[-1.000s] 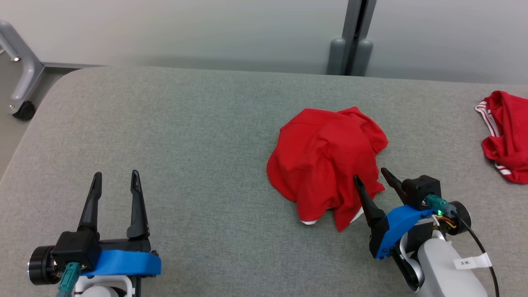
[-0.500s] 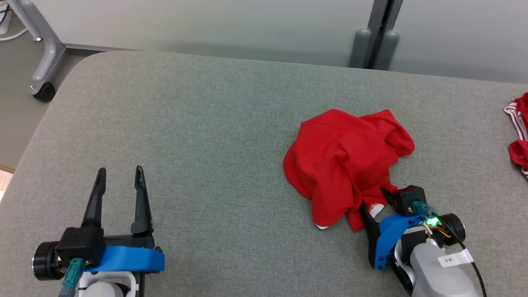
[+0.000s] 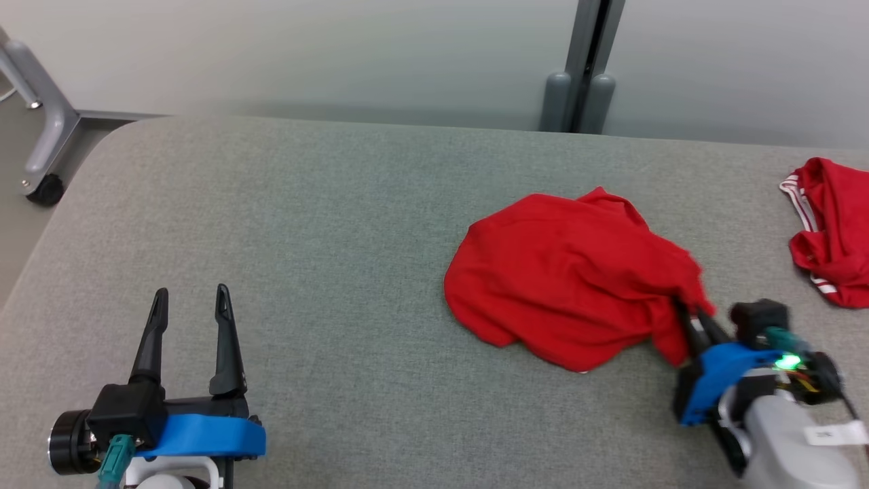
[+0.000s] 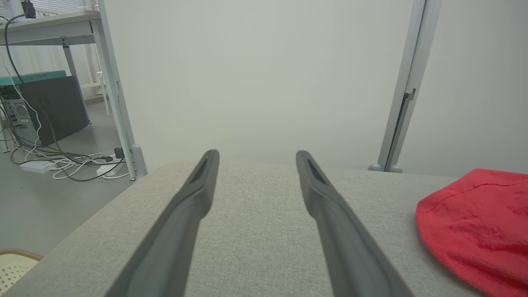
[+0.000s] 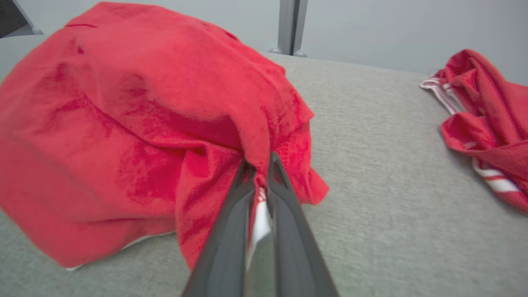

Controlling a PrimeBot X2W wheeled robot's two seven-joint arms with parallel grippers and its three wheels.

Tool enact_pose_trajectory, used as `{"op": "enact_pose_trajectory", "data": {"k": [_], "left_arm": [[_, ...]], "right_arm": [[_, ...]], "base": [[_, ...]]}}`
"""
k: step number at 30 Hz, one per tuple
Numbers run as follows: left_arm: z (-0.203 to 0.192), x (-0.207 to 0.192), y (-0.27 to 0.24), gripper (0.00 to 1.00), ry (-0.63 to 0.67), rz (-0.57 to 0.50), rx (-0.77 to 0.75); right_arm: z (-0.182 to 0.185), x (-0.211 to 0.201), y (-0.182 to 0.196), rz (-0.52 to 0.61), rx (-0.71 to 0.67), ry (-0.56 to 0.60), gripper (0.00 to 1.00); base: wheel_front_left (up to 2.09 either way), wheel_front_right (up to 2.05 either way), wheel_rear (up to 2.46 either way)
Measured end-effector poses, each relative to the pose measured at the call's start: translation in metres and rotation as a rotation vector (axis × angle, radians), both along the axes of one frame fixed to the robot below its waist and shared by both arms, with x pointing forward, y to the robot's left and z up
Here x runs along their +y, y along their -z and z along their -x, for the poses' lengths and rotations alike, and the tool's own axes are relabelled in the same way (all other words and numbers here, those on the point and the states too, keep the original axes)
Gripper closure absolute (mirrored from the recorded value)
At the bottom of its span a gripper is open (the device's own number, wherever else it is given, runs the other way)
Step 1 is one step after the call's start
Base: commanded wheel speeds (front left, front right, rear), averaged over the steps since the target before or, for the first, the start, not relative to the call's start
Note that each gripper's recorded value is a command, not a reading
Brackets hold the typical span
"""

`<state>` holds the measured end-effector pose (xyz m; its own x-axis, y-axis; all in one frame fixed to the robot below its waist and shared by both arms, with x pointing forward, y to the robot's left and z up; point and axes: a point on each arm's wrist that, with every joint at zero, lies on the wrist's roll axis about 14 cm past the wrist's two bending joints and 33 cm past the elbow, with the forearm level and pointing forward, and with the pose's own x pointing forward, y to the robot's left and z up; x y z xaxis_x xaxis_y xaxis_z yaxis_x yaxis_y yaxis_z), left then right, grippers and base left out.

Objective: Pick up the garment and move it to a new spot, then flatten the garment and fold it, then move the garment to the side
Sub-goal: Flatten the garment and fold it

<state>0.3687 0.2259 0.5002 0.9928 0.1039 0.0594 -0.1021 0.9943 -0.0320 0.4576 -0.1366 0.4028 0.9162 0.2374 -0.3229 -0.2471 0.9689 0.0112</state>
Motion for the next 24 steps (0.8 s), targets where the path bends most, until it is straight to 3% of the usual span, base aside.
{"op": "enact_pose_trajectory", "data": {"k": [7, 12, 17, 24], "left_arm": [[0.000, -0.008, -0.001, 0.00, 0.025, 0.007, -0.005], [0.000, -0.009, -0.003, 0.00, 0.026, 0.008, -0.012], [0.004, -0.007, -0.005, 0.00, 0.019, 0.010, -0.019], [0.009, -0.002, -0.006, 0.00, 0.003, 0.012, -0.023]], "right_arm": [[0.007, -0.097, -0.032, 0.061, -0.109, 0.181, 1.00], [0.005, -0.123, -0.060, 0.070, -0.202, 0.233, 1.00], [-0.003, -0.100, -0.091, 0.050, -0.292, 0.180, 1.00], [-0.008, -0.001, -0.121, -0.052, -0.352, -0.022, 1.00]], "base": [[0.00, 0.00, 0.00], [0.00, 0.00, 0.00], [0.00, 0.00, 0.00], [0.00, 0.00, 0.00]]}}
